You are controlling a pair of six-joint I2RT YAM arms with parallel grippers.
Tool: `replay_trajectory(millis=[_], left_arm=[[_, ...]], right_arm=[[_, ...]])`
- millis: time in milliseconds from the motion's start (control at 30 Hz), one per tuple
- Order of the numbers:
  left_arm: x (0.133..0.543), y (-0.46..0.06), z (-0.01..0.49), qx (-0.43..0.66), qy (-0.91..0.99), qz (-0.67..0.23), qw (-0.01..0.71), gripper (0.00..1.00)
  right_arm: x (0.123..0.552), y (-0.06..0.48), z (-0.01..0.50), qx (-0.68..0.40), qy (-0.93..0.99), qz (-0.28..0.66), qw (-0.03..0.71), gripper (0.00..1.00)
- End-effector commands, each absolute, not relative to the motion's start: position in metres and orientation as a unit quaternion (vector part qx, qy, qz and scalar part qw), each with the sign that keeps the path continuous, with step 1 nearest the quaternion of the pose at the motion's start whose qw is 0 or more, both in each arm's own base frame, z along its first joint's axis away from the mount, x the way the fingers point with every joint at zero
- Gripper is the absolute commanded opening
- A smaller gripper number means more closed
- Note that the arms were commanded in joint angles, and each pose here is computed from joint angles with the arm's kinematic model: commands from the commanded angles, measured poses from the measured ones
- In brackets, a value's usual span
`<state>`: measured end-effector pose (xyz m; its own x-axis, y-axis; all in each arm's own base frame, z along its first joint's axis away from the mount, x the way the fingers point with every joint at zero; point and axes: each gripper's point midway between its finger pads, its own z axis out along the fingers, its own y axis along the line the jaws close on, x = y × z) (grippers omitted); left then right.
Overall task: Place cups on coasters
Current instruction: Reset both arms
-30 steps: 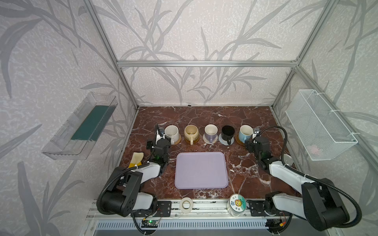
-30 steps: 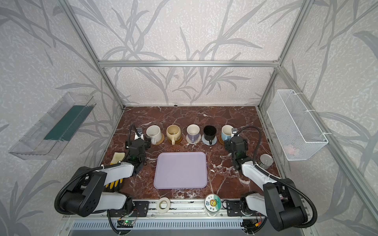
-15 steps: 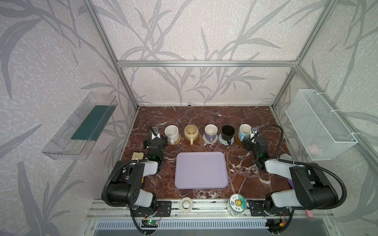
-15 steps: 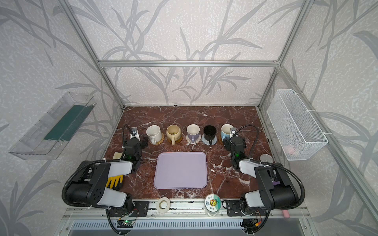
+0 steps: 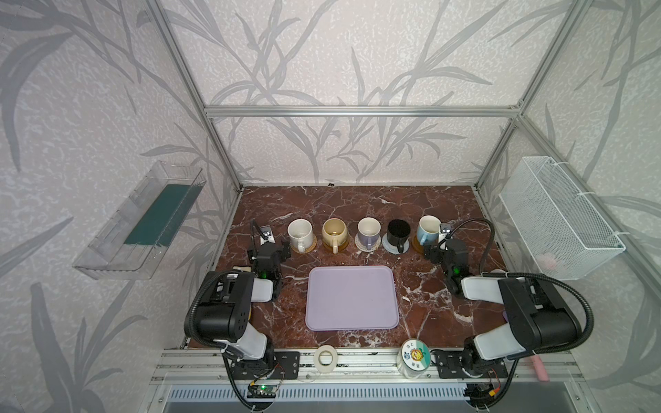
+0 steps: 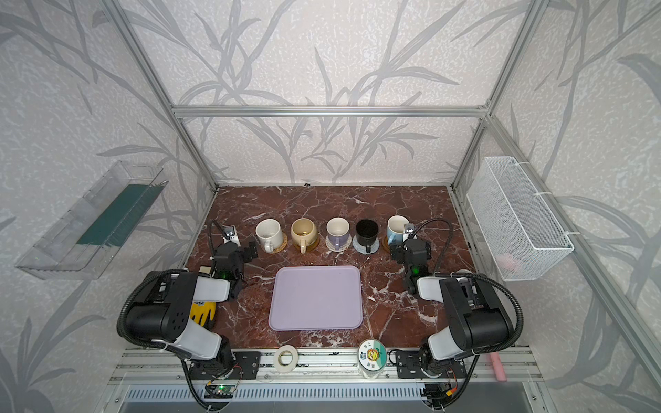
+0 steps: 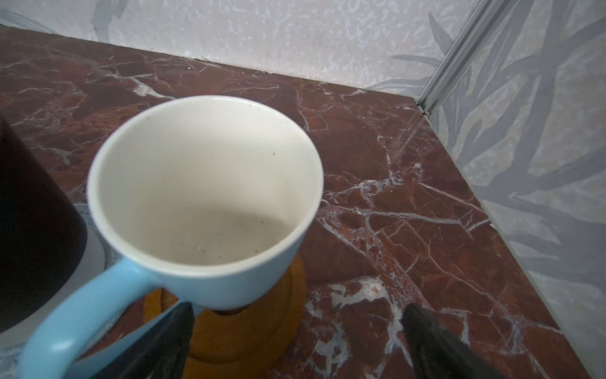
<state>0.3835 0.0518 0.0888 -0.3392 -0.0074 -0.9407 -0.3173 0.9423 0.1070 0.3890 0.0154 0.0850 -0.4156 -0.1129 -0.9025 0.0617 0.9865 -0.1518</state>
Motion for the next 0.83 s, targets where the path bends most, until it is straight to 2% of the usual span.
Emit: replay_trajectory(millis=[0, 67, 200, 800], left_arm=[[0.3916, 0.05, 0.0977, -0.107, 0.799, 0.115, 0.58, 0.99], [0.3914, 0.0506, 0.0969, -0.106, 0.799, 0.114, 0.58, 0.99], [0.3911, 0.0505, 0.0976, -0.106, 0.798, 0.116, 0.582, 0.99], [0.3923, 0.0505, 0.097, -0.105, 0.8, 0.11, 0.581, 0.99]], right_arm=[[0.3952, 0.0184, 0.0925, -0.014, 0.818, -0.062, 0.571, 0.99], [0.3964, 0.0183, 0.0942, -0.017, 0.803, -0.064, 0.592, 0.99], [0.395, 0.0183, 0.0916, -0.016, 0.824, -0.062, 0.563, 0.99], [0.3953, 0.018, 0.0922, -0.015, 0.82, -0.063, 0.569, 0.99]])
